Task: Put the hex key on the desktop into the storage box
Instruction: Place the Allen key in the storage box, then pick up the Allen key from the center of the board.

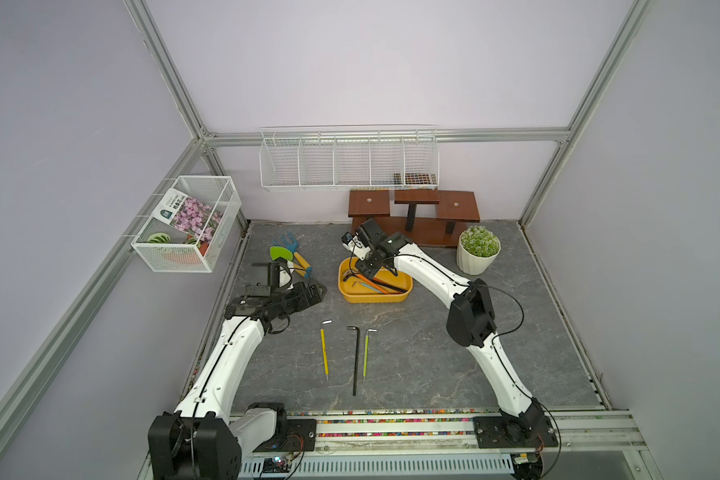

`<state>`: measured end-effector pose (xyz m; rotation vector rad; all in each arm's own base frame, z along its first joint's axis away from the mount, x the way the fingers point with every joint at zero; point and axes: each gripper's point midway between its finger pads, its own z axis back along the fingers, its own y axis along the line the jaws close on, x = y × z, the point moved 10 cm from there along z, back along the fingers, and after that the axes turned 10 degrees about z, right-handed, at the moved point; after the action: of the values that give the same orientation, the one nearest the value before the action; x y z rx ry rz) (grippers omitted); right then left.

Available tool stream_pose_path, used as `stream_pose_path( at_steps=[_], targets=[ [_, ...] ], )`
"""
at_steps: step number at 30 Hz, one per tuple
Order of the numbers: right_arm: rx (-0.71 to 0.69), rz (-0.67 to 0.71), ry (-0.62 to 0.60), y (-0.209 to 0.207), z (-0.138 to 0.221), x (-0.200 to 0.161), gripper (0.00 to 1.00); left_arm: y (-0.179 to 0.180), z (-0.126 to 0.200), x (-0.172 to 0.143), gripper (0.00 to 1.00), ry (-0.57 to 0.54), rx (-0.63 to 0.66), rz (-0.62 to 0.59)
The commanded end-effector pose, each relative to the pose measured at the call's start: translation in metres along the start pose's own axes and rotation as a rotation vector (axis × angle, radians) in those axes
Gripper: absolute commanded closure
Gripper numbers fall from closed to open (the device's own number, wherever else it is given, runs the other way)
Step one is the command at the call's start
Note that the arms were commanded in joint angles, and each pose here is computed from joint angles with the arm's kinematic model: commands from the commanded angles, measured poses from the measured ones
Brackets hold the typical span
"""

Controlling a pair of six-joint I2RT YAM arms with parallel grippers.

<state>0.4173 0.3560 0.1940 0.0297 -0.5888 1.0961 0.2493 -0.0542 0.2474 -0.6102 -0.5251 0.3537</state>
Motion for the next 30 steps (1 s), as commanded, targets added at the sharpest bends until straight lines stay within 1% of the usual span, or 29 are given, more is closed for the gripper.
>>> stream_pose_path(
  at_steps=[1, 4, 7, 9, 12, 15, 17, 19, 22, 24, 27, 30],
  targets=[
    [0.021, -0.046, -0.047, 0.001, 0.018, 0.003, 0.63, 0.000, 0.001, -0.001, 0.00, -0.005, 0.006, -0.021],
    [0.048, -0.089, -0.070, 0.002, 0.038, 0.003, 0.58, 0.000, 0.002, 0.000, 0.00, -0.011, 0.008, -0.023],
    [0.071, -0.210, -0.068, 0.006, 0.063, -0.001, 0.51, 0.001, 0.002, 0.000, 0.00, -0.014, 0.013, -0.017],
    [0.058, -0.315, -0.052, 0.015, 0.079, -0.008, 0.49, 0.001, 0.002, 0.000, 0.00, -0.018, 0.016, -0.014],
    [0.062, -0.424, -0.034, 0.043, 0.096, -0.027, 0.47, 0.001, 0.003, 0.001, 0.00, -0.024, 0.021, -0.012],
    [0.054, -0.546, 0.012, 0.073, 0.106, -0.049, 0.47, 0.001, 0.003, 0.001, 0.00, -0.027, 0.024, -0.012],
    [0.087, -0.617, 0.044, 0.095, 0.105, -0.063, 0.48, 0.001, 0.004, 0.002, 0.00, -0.032, 0.025, -0.007],
    [0.103, -0.641, 0.085, 0.118, 0.102, -0.073, 0.49, 0.002, 0.004, 0.003, 0.00, -0.035, 0.025, 0.000],
    [0.130, -0.601, 0.148, 0.155, 0.093, -0.075, 0.49, 0.004, 0.005, 0.004, 0.00, -0.037, 0.018, 0.010],
    [0.127, -0.586, 0.213, 0.174, 0.082, -0.077, 0.50, 0.004, 0.006, 0.004, 0.00, -0.036, 0.008, 0.011],
    [0.098, -0.593, 0.286, 0.189, 0.064, -0.085, 0.50, 0.004, 0.007, 0.004, 0.00, -0.040, 0.006, 0.009],
    [0.090, -0.612, 0.306, 0.198, 0.051, -0.089, 0.50, 0.003, 0.009, 0.003, 0.00, -0.045, 0.000, 0.006]
  ],
)
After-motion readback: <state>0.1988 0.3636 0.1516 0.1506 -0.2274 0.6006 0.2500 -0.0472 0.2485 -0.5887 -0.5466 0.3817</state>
